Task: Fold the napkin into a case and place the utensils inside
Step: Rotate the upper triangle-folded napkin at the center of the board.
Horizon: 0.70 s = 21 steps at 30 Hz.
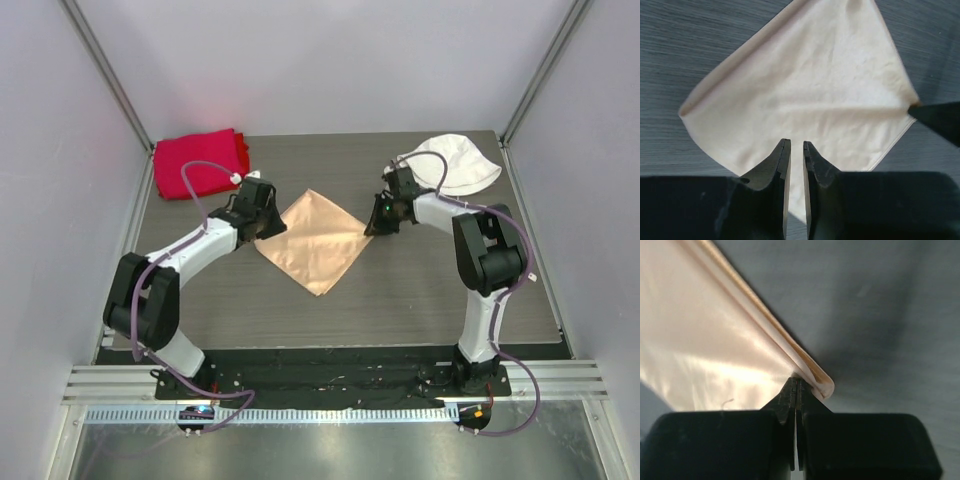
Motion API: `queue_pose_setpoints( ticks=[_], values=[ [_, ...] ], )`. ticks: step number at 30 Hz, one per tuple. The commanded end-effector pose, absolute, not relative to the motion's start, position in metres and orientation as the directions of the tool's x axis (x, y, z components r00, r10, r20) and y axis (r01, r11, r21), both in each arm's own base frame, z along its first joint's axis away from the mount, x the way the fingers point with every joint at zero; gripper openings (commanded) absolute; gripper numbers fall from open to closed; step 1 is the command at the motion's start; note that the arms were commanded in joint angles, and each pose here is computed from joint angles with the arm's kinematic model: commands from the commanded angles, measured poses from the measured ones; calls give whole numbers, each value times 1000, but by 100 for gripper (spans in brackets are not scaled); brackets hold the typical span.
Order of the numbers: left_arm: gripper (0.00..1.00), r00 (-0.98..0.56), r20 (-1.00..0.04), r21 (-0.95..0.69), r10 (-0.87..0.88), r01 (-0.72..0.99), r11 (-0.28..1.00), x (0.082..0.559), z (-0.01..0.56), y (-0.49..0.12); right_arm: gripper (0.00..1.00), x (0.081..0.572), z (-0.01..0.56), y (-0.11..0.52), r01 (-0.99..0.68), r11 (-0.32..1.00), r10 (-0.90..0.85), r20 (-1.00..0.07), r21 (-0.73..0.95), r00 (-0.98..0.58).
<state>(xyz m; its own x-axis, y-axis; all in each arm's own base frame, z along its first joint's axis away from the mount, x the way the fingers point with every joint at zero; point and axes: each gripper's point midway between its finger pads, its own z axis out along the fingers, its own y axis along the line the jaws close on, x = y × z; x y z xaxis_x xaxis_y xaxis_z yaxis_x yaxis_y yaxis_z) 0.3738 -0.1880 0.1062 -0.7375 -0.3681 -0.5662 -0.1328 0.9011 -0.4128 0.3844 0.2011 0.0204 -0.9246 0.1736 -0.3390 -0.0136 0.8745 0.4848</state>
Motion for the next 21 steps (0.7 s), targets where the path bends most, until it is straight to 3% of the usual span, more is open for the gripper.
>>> queue_pose_setpoints(
  ticks=[1,5,8,14,18,21],
  values=[
    [19,-725,-567,-410,-391,-162,897,384,97,-187,1,435,44,163,6,972,118,-466,236,-877],
    [20,-724,-562,-421,-400,-165,892,395,90,-188,7,451,107,190,-85,959,88,-569,270,-818],
    [19,-747,-536,-429,-393,-160,889,397,79,-192,10,429,129,237,-199,888,68,-546,414,-835],
    [24,-755,-534,-397,-381,-173,901,388,67,-178,18,364,115,303,-306,703,18,-447,642,-894],
    [37,-738,-575,-341,-353,-176,924,381,69,-155,18,341,86,308,-302,690,-23,-397,658,-917],
    [38,-737,-584,-326,-340,-171,930,382,70,-146,17,338,70,300,-281,722,-23,-384,633,-923]
  ],
)
